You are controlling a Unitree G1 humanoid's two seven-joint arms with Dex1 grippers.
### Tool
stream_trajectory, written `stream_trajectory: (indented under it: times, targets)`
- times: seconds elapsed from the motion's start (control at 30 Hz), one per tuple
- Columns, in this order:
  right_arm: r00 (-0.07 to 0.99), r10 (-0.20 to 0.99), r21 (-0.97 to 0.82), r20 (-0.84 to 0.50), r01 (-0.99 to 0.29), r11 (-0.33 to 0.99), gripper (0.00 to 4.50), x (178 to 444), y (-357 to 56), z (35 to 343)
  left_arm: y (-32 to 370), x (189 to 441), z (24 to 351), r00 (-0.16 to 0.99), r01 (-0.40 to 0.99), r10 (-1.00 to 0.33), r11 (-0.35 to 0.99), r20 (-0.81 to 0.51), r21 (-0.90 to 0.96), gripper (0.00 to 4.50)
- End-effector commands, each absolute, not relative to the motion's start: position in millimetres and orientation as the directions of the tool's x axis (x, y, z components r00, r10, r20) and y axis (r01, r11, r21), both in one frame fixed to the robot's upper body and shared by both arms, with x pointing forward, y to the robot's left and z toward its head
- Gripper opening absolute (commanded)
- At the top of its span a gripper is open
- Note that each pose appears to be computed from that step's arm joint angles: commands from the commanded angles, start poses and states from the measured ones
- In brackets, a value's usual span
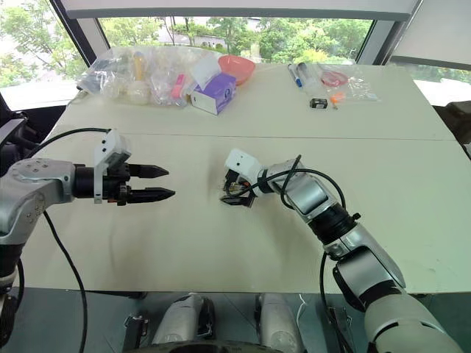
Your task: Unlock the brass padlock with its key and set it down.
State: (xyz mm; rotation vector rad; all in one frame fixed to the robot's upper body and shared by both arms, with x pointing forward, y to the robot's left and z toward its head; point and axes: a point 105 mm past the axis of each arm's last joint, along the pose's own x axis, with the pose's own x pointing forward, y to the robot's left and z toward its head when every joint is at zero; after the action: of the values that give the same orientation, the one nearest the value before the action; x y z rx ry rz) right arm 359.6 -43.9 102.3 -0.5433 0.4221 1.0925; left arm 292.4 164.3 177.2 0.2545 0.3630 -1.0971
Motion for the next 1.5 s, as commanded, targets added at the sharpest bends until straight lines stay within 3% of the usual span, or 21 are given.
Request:
stream_trajectory:
  times: [0.03, 0.17, 0.27, 0.37, 0.57, 0.83, 0.97, 1.1, 1.13, 1.37, 1.5]
  targets:
    - [0.423, 0.665, -0.235, -0.616, -0.904, 0.357, 2.58, 363.6, -51.8, 88.8, 163.4, 292.4, 187.3, 0.425, 0.897, -0.82, 0.438, -0.384, 0.058, 3.32]
    - [0.421, 0.668, -0.255, -0.613, -0.906, 0.337, 0.67, 360.8, -50.6, 89.2, 164.1, 295.1, 185.1, 0.43, 0.894, -0.819, 0.445, -0.38, 0.05, 3.32]
    - [0.488, 0.666, -0.372, -0.564, -0.87, 0.323, 0.7, 365.0, -54.1, 105.4, 160.2, 301.6, 192.5, 0.438, 0.889, -0.85, 0.458, -0.292, 0.001, 3.32]
    - [0.621, 0.705, -0.633, -0.343, -0.707, 0.315, 0.7, 372.4, -51.2, 156.0, 149.0, 313.2, 212.4, 0.414, 0.894, -0.908, 0.419, -0.064, -0.16, 3.32]
    - [0.629, 0.767, -0.777, -0.124, -0.542, 0.319, 0.7, 354.1, -45.3, 210.0, 130.9, 334.0, 200.0, 0.364, 0.905, -0.931, 0.364, -0.044, -0.218, 3.32]
    - [0.644, 0.758, -0.813, -0.103, -0.493, 0.309, 0.7, 347.6, -42.4, 217.9, 117.0, 357.8, 206.2, 0.338, 0.916, -0.941, 0.323, 0.023, -0.237, 3.32]
    - [0.64, 0.761, -0.816, -0.107, -0.494, 0.301, 0.7, 343.1, -40.1, 216.9, 108.6, 360.3, 202.0, 0.299, 0.93, -0.954, 0.289, 0.01, -0.227, 4.47]
    - [0.633, 0.767, -0.819, -0.106, -0.493, 0.293, 0.7, 339.0, -37.1, 218.0, 104.4, 367.8, 200.3, 0.316, 0.927, -0.949, 0.303, 0.023, -0.223, 4.47]
    - [0.629, 0.77, -0.819, -0.106, -0.494, 0.291, 0.7, 337.4, -36.0, 218.4, 103.1, 369.8, 201.9, 0.321, 0.925, -0.946, 0.304, 0.041, -0.229, 3.8]
    - [0.616, 0.779, -0.819, -0.113, -0.502, 0.278, 0.7, 332.8, -32.3, 218.0, 98.4, 371.4, 202.1, 0.308, 0.93, -0.95, 0.289, 0.052, -0.227, 0.63]
    - [0.609, 0.784, -0.818, -0.117, -0.507, 0.272, 0.7, 330.9, -30.6, 217.6, 97.6, 372.1, 203.2, 0.307, 0.931, -0.95, 0.286, 0.06, -0.228, 0.63]
